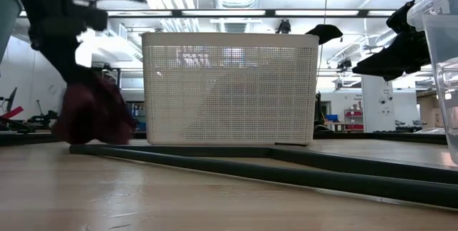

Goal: Pick & Place Cloths
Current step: Put the dark red boxer into the dark green bin

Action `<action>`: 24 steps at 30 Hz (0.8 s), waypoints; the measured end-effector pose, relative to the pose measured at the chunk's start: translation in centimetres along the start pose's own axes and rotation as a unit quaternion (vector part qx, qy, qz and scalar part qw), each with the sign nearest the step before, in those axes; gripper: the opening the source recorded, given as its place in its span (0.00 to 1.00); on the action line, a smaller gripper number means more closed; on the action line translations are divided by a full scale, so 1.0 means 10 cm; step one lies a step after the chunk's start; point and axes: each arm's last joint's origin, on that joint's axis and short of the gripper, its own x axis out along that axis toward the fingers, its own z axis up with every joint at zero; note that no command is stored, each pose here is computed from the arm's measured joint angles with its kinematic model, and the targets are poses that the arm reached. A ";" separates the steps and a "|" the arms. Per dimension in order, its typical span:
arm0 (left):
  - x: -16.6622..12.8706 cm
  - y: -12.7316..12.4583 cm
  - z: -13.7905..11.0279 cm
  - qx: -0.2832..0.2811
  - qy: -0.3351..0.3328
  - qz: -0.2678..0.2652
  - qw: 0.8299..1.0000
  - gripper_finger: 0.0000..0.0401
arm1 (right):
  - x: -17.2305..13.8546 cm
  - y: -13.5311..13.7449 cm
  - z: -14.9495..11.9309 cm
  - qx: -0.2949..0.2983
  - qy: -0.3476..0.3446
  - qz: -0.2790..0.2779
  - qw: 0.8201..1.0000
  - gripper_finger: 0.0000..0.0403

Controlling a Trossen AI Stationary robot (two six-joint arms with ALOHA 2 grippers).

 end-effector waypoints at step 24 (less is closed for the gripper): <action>-1.67 0.35 0.14 -0.010 -0.017 -0.321 0.947 0.01 | 0.00 0.00 0.00 0.000 0.000 0.000 1.000 0.44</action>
